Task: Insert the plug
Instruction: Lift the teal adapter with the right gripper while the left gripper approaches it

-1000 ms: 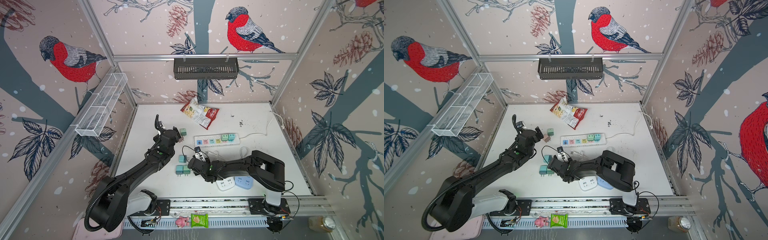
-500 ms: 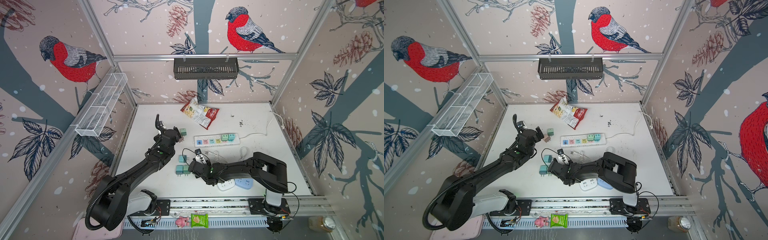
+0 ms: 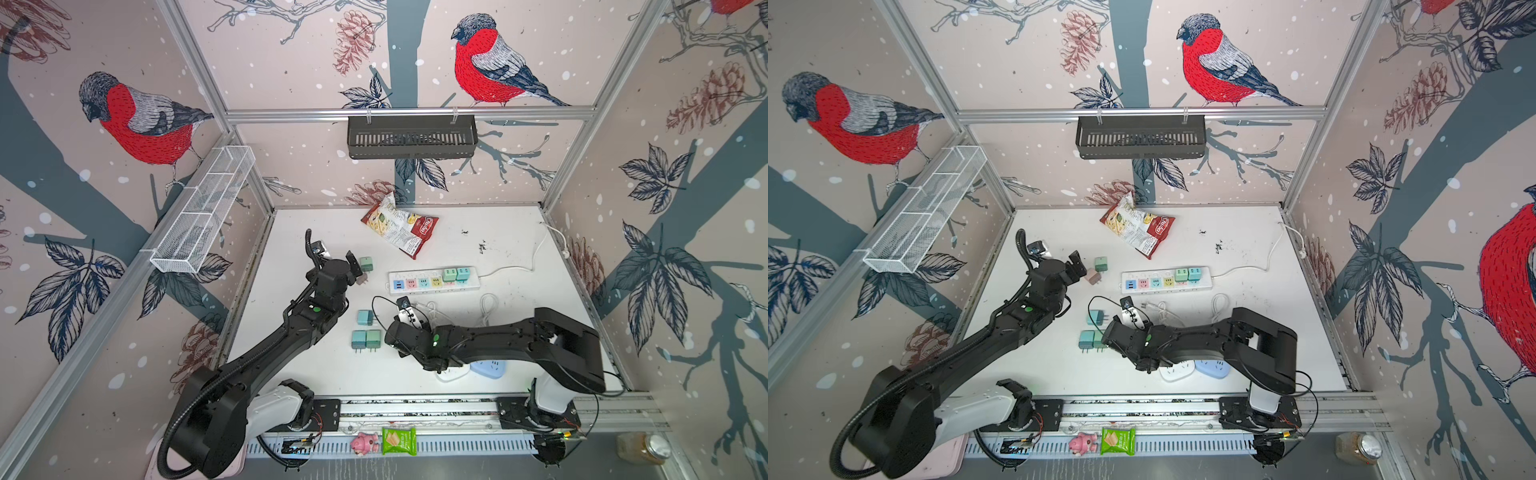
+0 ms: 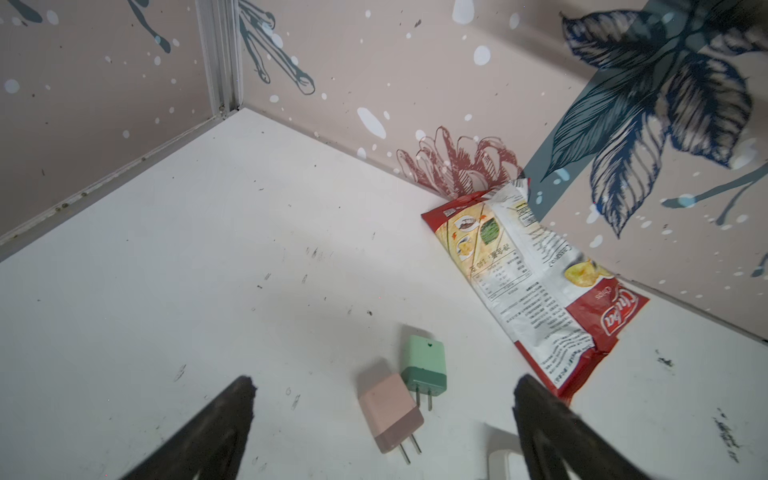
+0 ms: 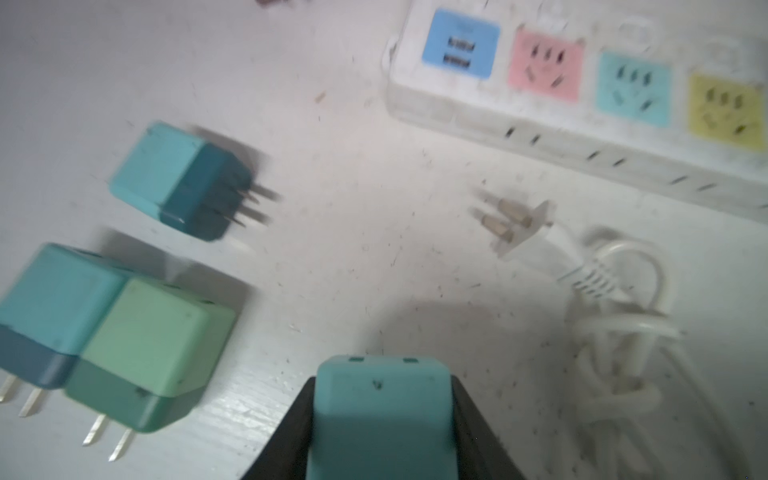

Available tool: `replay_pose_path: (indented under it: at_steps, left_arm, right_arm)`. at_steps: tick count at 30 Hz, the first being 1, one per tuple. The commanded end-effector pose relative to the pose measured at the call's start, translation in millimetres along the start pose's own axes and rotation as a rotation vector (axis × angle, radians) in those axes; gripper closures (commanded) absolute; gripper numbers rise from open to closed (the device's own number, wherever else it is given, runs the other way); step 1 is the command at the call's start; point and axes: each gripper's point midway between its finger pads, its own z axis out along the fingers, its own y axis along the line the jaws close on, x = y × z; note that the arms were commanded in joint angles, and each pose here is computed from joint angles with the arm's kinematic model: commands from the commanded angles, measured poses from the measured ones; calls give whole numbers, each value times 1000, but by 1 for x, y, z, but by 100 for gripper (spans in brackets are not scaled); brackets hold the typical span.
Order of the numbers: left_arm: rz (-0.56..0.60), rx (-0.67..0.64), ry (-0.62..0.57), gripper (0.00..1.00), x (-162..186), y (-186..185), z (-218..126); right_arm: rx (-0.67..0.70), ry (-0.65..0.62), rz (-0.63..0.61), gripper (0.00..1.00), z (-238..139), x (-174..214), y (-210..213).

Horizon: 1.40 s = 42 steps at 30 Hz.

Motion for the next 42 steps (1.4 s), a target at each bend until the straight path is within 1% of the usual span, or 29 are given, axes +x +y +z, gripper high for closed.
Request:
replay_pose_path:
  at_steps: [1,3,5,10,13,16,17,19,22,24,25,27,30,33,34,37,40,42]
  left_arm:
    - [9,144,-53,3,-12,-21,-18]
    - [23,198,-101,3,-18,-29,-33]
    - [28,220,-139,3,-24,-33,-44]
    - [39,279,-164,5,-28,-44,-58]
    - [31,305,-157,5,-29,-49,-62]
    - [30,317,-147,6,-35,-56,-69]
    - [33,327,-150,7,-37,-58,-72]
    - [55,342,-161,17,-39,-64,-79]
    - [85,379,-165,20,-41,-76,-87]
    - [112,447,-157,21,-41,-94,-95]
    - [133,480,-157,21,-40,-103,-101]
    - [171,531,-160,20,-36,-120,-112]
    - [244,620,-169,20,-28,-143,-127]
    - [356,716,-164,20,-10,-166,-135]
    - [400,767,-155,20,-3,-177,-139]
    - [478,857,-111,20,16,-197,-144]
    - [540,965,-79,20,32,-212,-156]
    - [561,1036,-67,19,39,-218,-164]
  right_arm:
    - [29,-146,-9,82,-22,-40,-18]
    - [5,-229,-5,82,-39,-61,-22]
    - [-5,-311,-5,82,-56,-80,-29]
    - [6,-535,-24,84,-104,-129,-47]
    - [17,-700,-4,86,-143,-157,-67]
    - [-7,-821,-18,89,-164,-166,-84]
    - [-17,-857,-32,91,-170,-166,-89]
    - [-1,-919,-62,95,-176,-158,-105]
    - [23,-959,-68,96,-175,-135,-128]
    - [30,-972,-43,96,-169,-117,-145]
    - [17,-973,-62,96,-163,-108,-149]
    - [-11,-1014,-139,95,-162,-99,-150]
    - [-14,-1042,-181,98,-161,-101,-152]
    - [-110,-1053,-317,99,-153,-96,-131]
    - [-118,-1053,-362,99,-149,-93,-126]
    - [-82,-1021,-459,99,-132,-84,-121]
    - [-4,-1000,-491,99,-118,-79,-129]
    - [19,-981,-532,99,-109,-74,-128]
